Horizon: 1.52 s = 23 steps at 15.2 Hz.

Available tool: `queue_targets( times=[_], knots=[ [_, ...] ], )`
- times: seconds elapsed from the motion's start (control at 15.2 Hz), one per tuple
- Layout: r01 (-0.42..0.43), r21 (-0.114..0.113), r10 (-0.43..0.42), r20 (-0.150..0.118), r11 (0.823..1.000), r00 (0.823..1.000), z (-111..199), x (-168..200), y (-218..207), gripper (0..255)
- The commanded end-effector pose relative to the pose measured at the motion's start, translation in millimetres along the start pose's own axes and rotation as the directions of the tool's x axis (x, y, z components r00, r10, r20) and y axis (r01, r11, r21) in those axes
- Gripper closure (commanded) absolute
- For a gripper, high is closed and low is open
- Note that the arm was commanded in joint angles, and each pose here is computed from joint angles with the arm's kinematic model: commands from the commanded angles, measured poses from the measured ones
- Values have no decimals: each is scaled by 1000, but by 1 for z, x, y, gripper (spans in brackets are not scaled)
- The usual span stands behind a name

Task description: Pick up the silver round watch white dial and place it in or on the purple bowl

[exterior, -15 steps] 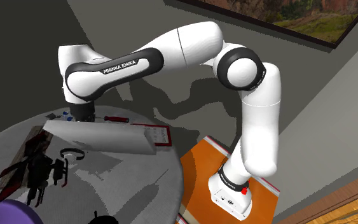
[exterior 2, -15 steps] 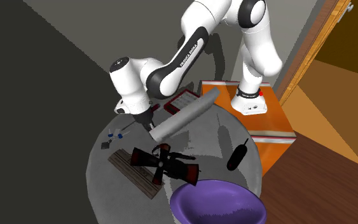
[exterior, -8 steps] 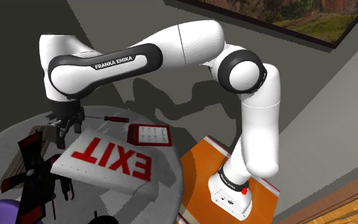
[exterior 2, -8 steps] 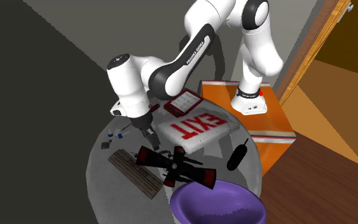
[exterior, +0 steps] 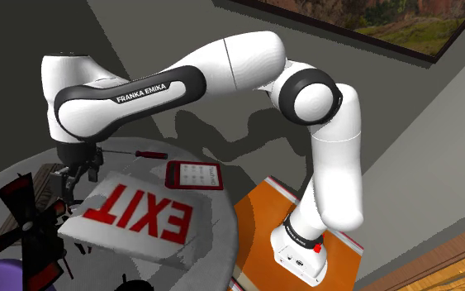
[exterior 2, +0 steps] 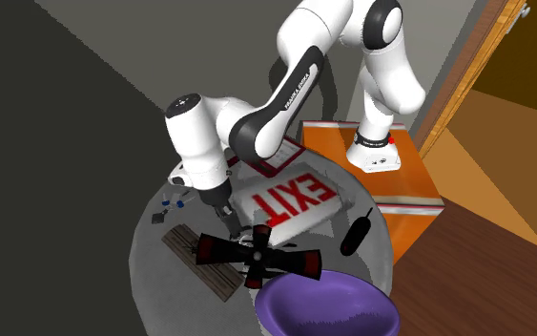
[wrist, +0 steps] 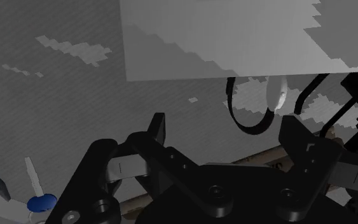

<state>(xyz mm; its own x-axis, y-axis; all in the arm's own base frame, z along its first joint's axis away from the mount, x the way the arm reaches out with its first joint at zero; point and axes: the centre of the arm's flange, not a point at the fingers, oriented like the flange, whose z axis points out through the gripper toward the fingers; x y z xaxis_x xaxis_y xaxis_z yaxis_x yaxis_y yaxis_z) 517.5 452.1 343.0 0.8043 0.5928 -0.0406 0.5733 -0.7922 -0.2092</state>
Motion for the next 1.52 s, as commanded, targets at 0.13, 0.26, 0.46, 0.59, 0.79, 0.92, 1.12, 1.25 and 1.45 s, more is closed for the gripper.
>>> queue_targets(
  times=[0.13, 0.26, 0.46, 0.59, 0.79, 0.92, 1.12, 1.25, 1.45],
  knots=[
    [0, 0, 0, 0, 1000, 1000, 8, -2, 0, 0],
    [0, 0, 0, 0, 1000, 1000, 8, -2, 0, 0],
    [0, 0, 0, 0, 1000, 1000, 8, -2, 0, 0],
    [0, 0, 0, 0, 1000, 1000, 8, -2, 0, 255],
    [0, 0, 0, 0, 1000, 1000, 8, -2, 0, 255],
    [0, 0, 0, 0, 1000, 1000, 8, -2, 0, 255],
    [0, 0, 0, 0, 1000, 1000, 8, -2, 0, 255],
    [0, 0, 0, 0, 1000, 1000, 3, -2, -1, 255],
    [0, 0, 0, 0, 1000, 1000, -13, -2, -5, 255]
  ],
)
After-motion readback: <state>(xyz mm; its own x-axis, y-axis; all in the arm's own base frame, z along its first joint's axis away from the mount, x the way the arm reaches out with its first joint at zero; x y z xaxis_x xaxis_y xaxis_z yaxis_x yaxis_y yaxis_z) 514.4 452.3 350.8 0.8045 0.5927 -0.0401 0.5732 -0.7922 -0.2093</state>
